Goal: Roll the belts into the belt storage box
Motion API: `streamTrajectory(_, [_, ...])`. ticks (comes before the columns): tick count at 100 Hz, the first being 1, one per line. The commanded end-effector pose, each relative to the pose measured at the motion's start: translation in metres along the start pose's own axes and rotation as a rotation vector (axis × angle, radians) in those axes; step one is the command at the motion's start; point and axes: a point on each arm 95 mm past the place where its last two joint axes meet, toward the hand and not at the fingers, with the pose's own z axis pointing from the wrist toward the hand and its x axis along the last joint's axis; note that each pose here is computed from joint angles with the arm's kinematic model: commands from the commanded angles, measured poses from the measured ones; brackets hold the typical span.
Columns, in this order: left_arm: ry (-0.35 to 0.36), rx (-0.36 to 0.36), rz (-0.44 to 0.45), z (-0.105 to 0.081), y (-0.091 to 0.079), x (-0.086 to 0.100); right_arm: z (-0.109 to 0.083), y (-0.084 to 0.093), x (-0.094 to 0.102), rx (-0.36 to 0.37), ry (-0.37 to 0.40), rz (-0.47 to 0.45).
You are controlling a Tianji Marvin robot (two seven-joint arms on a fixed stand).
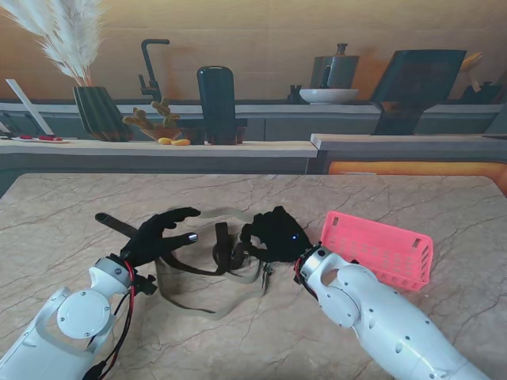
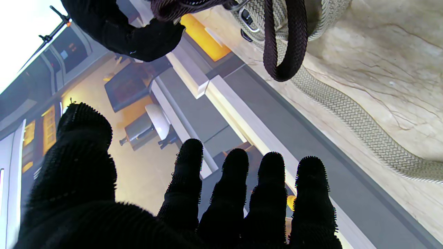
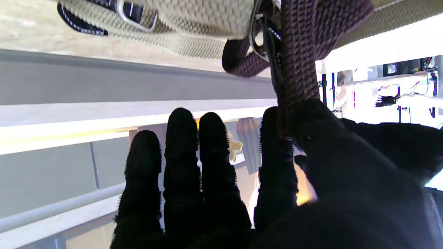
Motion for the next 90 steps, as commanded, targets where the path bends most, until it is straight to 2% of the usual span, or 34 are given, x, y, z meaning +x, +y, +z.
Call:
streamTrajectory(1, [0.01,-0.006,-0.008,0.001,0.006,0.003,0.001,0.009,0.005,-0.033,0.012,0.003])
streamTrajectory(17, [0.03,-0.043,-0.022,0.007,0.014,0.009,0.001,0.026,0.004,-0.081,0.016,0.0])
streamTrajectory(39, [0.052,-0.113,-0.042,0.023,0.035,0.018,-0.001,0.052,0.005,-0.129,0.025,0.022])
streamTrajectory(57, [0.065,-0.115,-0.035,0.033,0.046,0.022,-0.004,0.076,0.006,-0.148,0.021,0.091])
streamTrajectory(90, [0.085,-0.107,-0.047,0.043,0.06,0.027,-0.001,0.101,0.009,-0.183,0.011,0.197])
